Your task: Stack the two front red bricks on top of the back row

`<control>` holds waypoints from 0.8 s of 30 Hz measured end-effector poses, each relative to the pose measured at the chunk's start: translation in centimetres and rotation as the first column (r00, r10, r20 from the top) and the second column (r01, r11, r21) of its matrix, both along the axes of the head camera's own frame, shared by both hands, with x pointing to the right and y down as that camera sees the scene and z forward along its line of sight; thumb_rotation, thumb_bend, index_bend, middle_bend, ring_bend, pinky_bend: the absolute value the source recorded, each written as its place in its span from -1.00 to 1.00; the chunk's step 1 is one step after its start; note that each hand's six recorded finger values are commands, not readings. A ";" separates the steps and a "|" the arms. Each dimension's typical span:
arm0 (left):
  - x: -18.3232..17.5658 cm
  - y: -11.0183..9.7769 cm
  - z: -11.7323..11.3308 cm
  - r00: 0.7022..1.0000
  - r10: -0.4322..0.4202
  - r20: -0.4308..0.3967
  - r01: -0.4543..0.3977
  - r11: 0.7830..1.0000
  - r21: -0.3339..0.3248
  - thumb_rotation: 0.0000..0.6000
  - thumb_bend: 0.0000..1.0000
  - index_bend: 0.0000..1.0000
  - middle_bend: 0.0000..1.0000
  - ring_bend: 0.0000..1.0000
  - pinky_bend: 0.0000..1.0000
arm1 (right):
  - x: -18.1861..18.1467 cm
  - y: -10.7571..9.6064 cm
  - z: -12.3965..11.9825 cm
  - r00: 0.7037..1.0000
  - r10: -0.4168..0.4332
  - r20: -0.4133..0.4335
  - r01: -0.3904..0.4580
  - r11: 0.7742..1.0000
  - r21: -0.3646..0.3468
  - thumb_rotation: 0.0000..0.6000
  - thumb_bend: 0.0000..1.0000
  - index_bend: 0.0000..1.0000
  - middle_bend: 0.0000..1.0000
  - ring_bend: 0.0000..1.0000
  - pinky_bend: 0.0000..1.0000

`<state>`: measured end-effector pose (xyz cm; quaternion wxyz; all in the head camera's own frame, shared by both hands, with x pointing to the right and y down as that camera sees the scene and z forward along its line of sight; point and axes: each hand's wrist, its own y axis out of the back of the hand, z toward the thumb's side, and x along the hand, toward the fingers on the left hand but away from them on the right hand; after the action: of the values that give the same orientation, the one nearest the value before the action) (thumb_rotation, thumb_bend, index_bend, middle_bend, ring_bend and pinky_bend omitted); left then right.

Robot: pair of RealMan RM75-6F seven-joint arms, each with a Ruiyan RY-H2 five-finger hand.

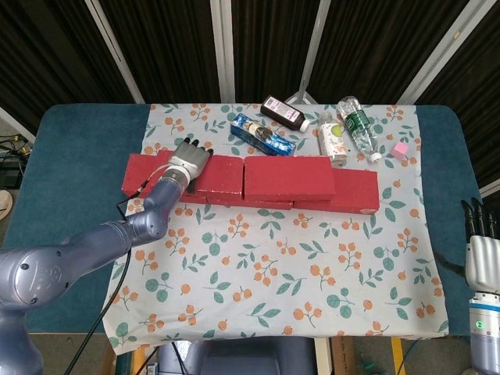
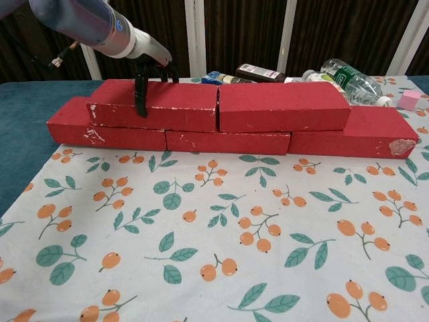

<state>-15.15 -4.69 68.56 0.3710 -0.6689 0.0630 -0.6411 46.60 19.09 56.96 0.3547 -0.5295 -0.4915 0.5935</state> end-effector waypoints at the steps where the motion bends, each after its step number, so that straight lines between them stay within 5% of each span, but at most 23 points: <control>1: 0.2 0.1 0.1 1.000 0.003 -0.003 -0.003 1.000 -0.002 1.00 -1.00 -0.32 -0.16 -0.94 -0.91 | 0.0 0.0 0.0 1.000 0.001 0.000 -0.001 1.000 0.000 1.00 -0.61 -0.93 -0.97 -0.93 -1.00; 24: 1.8 0.2 -0.1 1.000 -0.005 0.002 0.005 1.000 0.017 1.00 -1.00 -0.33 -0.17 -0.94 -0.92 | 0.4 0.0 0.0 1.000 0.017 0.011 -0.017 1.000 -0.008 1.00 -0.61 -0.93 -0.97 -0.93 -1.00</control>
<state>-13.34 -4.52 68.42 0.3748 -0.6649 0.0697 -0.6423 47.04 19.12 56.92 0.3446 -0.5300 -0.4956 0.5956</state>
